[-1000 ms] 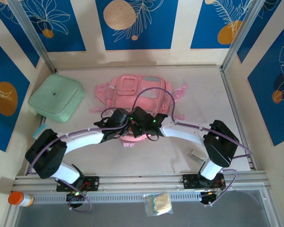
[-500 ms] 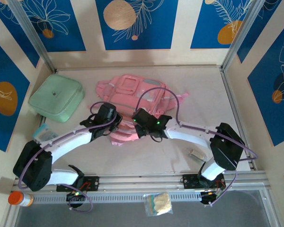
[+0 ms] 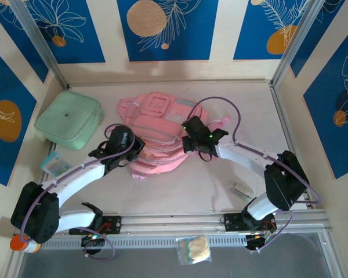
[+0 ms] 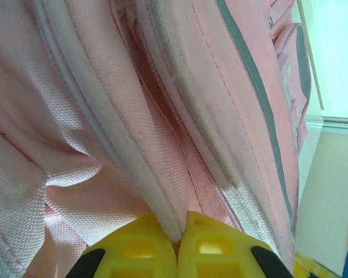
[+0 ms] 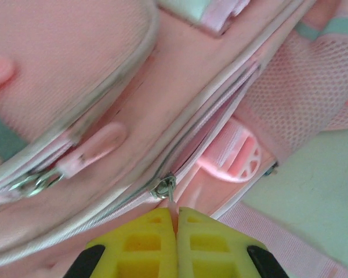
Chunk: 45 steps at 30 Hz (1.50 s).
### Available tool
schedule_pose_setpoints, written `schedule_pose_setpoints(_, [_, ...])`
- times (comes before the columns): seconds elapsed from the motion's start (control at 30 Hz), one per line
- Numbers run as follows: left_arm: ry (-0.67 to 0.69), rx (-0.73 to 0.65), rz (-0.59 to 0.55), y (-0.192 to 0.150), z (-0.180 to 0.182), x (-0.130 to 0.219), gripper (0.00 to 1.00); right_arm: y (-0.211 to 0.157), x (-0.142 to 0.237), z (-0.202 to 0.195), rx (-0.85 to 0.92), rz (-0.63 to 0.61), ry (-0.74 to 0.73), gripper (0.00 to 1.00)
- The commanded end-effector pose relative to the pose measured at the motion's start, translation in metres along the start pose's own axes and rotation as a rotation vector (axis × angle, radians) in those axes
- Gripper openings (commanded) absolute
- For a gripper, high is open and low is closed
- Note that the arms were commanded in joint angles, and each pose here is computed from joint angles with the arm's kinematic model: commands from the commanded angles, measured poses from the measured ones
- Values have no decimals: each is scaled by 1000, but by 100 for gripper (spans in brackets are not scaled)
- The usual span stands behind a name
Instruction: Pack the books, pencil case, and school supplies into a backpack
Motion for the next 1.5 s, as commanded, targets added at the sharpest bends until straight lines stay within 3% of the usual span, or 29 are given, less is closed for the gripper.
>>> schedule_pose_setpoints(0.0, [-17, -15, -44, 12, 8, -4, 0, 13, -11, -42, -30, 7, -149, 0])
schedule_pose_setpoints(0.3, [-6, -49, -6, 9, 12, -9, 0, 47, -29, -60, -158, 7, -142, 0])
schedule_pose_setpoints(0.5, [-30, -84, 21, 10, 5, -12, 0, 49, -10, -32, -117, 30, -30, 0])
schedule_pose_setpoints(0.57, [-48, -111, 18, 12, 0, -9, 17, 45, 1, -20, -101, 42, 32, 9])
schedule_pose_setpoints(0.7, [-72, -195, 55, 7, -9, 0, 32, 32, 25, -1, -132, 95, 162, 38])
schedule_pose_setpoints(0.77, [-66, -211, 59, 3, -9, 6, 41, 27, 26, 3, -174, 144, 197, 47])
schedule_pose_setpoints(0.87, [-64, -262, 45, -8, -13, 13, 46, 24, 19, 4, -275, 239, 217, 49])
schedule_pose_setpoints(1.03, [-48, -313, 21, -21, -20, 23, 51, 38, 20, 37, -304, 270, 363, 54])
schedule_pose_setpoints(1.3, [-80, -385, 51, -54, -49, 4, 54, 47, -18, 46, -361, 352, 359, 55])
schedule_pose_setpoints(1.47, [-23, -429, 75, -59, -43, -11, 54, 40, -32, 47, -387, 394, 358, 54])
Point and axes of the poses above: each hand's point on the last joint's axis, 136 mm out from that joint toward the fingers, its own x axis back along the fingers, its own z axis along the line the jaws close on, y = z × x, the point moved 1 cm from there along x, back along the fingers, and after that the axes turned 9 degrees about -x, right-handed, at the moved point
